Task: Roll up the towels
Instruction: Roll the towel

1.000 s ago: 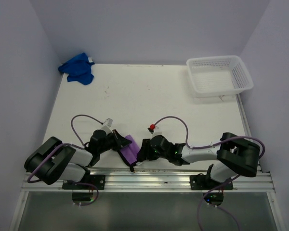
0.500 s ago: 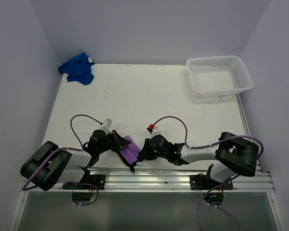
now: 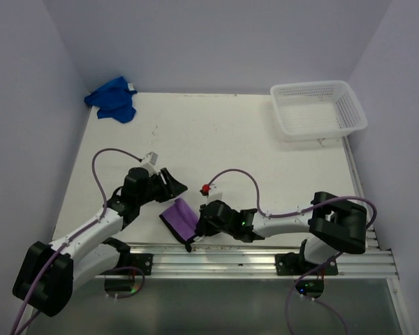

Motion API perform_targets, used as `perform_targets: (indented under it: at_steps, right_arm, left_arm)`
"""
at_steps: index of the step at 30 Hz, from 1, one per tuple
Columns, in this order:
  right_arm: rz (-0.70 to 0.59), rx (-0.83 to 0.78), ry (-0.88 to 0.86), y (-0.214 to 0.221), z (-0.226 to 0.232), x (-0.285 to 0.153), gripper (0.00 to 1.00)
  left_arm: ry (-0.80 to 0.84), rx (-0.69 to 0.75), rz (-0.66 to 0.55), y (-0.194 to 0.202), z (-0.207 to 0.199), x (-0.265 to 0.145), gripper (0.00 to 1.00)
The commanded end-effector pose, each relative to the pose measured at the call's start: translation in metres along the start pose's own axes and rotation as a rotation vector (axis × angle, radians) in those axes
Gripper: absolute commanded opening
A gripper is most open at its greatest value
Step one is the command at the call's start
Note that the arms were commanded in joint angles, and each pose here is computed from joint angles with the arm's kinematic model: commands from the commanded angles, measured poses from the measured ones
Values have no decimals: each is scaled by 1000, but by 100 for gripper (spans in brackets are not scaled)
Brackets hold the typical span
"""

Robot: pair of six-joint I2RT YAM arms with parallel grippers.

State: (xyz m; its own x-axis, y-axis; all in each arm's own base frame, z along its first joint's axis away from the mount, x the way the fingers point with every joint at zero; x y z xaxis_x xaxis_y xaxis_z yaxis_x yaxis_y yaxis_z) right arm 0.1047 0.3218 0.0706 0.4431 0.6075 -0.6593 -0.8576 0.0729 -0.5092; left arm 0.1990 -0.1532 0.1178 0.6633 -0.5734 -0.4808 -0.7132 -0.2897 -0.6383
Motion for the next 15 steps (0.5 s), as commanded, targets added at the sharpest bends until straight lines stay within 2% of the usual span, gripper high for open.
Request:
perform_targets:
  at_steps: [1,8,15]
  right_arm:
    - [-36,-79,68,-1,6,1,0]
    - [-71,-94,136,1,7,3,0]
    - [-93,-121,209,0,5,4,0]
  left_arm:
    - [-90,13,110,0,2,-8,54]
    - [-99,37,113,-8,-5,-20,55]
    - [-43,28,202,4,-13,-18,55]
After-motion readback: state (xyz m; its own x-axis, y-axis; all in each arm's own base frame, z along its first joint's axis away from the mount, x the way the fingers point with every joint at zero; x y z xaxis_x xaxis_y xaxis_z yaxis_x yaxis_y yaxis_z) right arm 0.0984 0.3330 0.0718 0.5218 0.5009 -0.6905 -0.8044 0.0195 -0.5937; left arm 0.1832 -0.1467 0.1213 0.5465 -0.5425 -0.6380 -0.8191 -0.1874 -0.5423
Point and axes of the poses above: each gripper's point midway between its finger pads, its own x axis out along the fingers, its own z axis along the line the jaws close on, y = z × x, the point moved 6 cm from there along -x, back along the fingers, and after that the axes turned 11 degrees about x, right-handed, at the moved point
